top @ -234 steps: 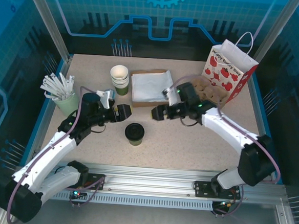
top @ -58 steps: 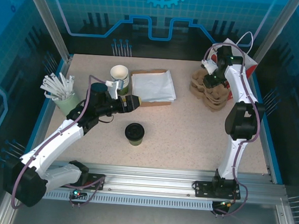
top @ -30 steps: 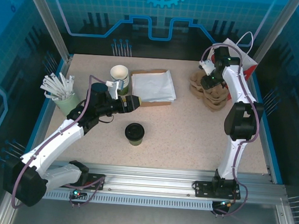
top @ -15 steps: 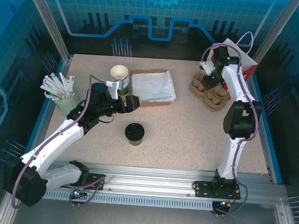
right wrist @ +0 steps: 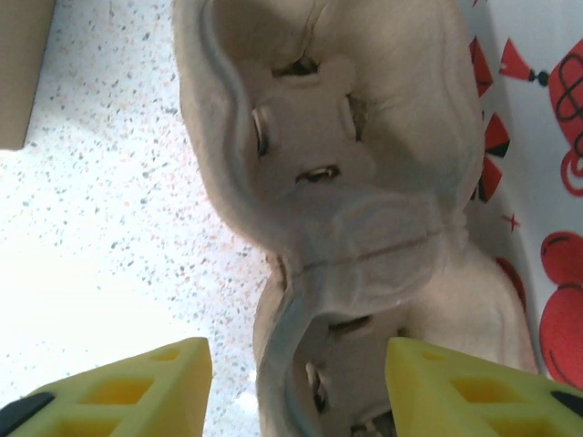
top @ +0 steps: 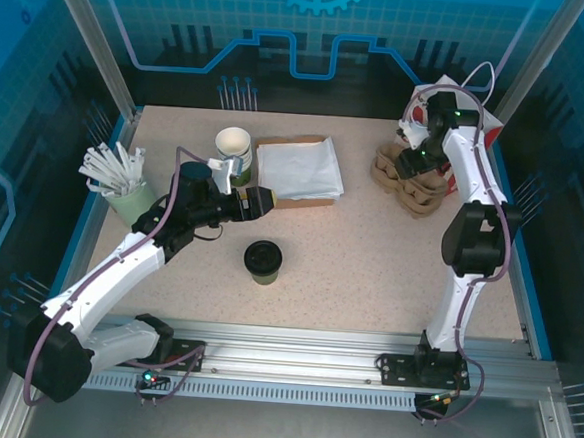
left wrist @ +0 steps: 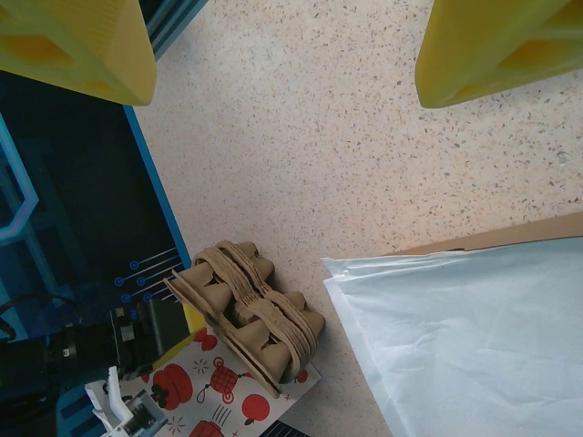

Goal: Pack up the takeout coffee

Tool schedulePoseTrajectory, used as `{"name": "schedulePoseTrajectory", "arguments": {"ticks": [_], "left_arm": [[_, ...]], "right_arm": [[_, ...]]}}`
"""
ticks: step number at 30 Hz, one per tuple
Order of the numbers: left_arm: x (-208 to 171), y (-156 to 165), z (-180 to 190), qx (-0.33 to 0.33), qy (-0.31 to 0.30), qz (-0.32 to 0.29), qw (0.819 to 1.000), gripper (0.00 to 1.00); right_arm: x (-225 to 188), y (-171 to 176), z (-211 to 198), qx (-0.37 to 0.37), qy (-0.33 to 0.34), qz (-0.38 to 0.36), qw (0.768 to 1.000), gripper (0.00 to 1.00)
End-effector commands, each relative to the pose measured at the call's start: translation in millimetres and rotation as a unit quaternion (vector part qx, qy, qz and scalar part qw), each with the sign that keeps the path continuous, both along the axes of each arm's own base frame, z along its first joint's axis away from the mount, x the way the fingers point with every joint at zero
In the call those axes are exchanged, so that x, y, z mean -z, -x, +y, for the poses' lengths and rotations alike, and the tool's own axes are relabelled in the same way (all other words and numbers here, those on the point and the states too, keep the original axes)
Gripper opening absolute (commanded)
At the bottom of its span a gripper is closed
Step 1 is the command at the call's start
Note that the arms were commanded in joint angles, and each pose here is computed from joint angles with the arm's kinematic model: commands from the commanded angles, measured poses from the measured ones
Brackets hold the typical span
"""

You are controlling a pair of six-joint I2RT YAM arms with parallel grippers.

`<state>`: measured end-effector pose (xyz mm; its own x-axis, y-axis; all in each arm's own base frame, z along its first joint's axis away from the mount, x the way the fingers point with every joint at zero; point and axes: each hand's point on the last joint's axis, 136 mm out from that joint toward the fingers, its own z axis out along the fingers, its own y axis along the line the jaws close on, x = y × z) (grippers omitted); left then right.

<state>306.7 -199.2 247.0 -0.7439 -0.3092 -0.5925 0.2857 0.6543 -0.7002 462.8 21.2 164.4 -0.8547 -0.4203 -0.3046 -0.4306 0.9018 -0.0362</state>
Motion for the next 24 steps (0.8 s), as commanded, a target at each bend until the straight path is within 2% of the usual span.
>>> {"name": "schedulePoseTrajectory", "arguments": {"ticks": [1, 8, 13, 24], "left_arm": [[2, 4, -6, 0.019, 0.003, -0.003, 1.0, 0.77], [2, 4, -6, 0.019, 0.003, -0.004, 1.0, 0.76], [2, 4, -6, 0.019, 0.003, -0.003, 1.0, 0.76], [2, 4, -6, 0.017, 0.005, -0.003, 1.0, 0.77]], "right_arm": [[0, 19, -5, 0.014, -0.003, 0.03, 0.999, 0.51], [9, 24, -6, 0.012, -0.001, 0.047, 0.999, 0.46], [10, 25, -8, 0.014, -0.001, 0.049, 0.999, 0.37], [14, 26, -9, 0.013, -0.003, 0.054, 0.998, 0.25]]}}
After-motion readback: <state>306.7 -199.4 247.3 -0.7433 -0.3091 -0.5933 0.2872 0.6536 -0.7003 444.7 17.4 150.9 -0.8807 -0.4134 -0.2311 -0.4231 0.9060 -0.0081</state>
